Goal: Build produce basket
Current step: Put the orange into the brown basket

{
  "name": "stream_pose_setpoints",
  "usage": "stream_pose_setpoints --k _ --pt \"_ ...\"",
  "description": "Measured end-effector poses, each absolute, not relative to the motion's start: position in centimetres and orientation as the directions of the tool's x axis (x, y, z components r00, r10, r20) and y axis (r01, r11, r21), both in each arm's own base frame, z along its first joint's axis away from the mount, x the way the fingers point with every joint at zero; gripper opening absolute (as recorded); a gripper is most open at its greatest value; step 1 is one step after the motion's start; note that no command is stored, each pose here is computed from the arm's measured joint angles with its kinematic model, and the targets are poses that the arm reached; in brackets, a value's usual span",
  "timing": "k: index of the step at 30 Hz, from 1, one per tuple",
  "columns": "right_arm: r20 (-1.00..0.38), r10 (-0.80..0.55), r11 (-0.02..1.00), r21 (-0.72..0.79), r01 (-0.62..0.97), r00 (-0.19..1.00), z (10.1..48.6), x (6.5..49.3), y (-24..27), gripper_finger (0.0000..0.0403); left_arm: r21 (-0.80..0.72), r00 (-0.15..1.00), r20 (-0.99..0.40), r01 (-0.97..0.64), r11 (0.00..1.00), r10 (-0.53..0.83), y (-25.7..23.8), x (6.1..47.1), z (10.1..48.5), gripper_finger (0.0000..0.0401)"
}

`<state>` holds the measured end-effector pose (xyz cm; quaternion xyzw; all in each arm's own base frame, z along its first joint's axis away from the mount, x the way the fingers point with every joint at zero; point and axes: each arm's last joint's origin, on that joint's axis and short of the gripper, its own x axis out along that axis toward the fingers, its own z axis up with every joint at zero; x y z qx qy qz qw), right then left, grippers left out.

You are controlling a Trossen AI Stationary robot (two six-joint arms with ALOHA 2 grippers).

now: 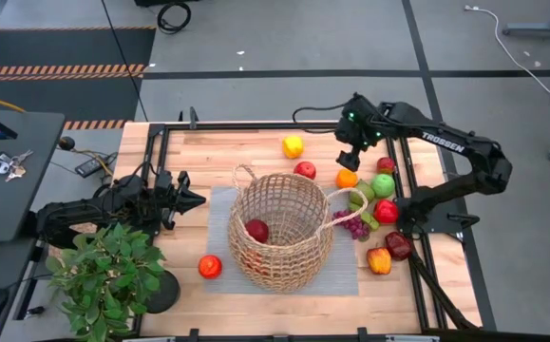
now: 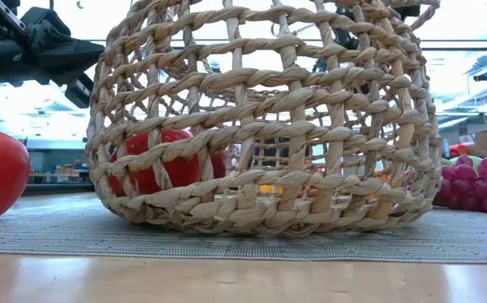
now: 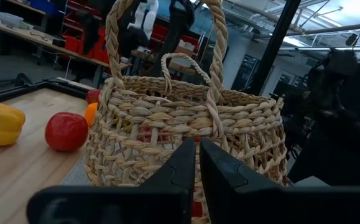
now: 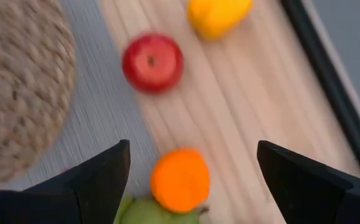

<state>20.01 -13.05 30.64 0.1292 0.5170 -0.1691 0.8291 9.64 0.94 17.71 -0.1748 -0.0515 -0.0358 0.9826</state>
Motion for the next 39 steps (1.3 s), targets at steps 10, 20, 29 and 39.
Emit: stream_pose_setpoints --k 10,20,29,39 --pt "-0.950 -0.084 0.875 0.074 0.478 0.301 27.4 19.3 -12.9 0.0353 -0.339 0.992 0.114 0.088 0.937 -0.052 0.9 9.6 17.7 0.0033" --pt "-0.974 0.003 0.852 0.122 0.508 0.227 24.0 18.4 -12.1 0.0355 -0.340 0.992 0.114 0.089 0.936 -0.053 0.9 9.6 17.7 0.0033" --pt "-0.957 0.015 0.861 0.160 0.483 0.290 22.0 18.8 -11.8 0.0374 -0.339 0.992 0.114 0.088 0.936 -0.052 0.9 9.6 17.7 0.0030" --pt "-0.959 -0.019 0.873 0.122 0.471 0.283 20.8 19.2 -11.0 0.0376 -0.340 0.992 0.114 0.089 0.936 -0.053 0.9 9.6 17.7 0.0036"
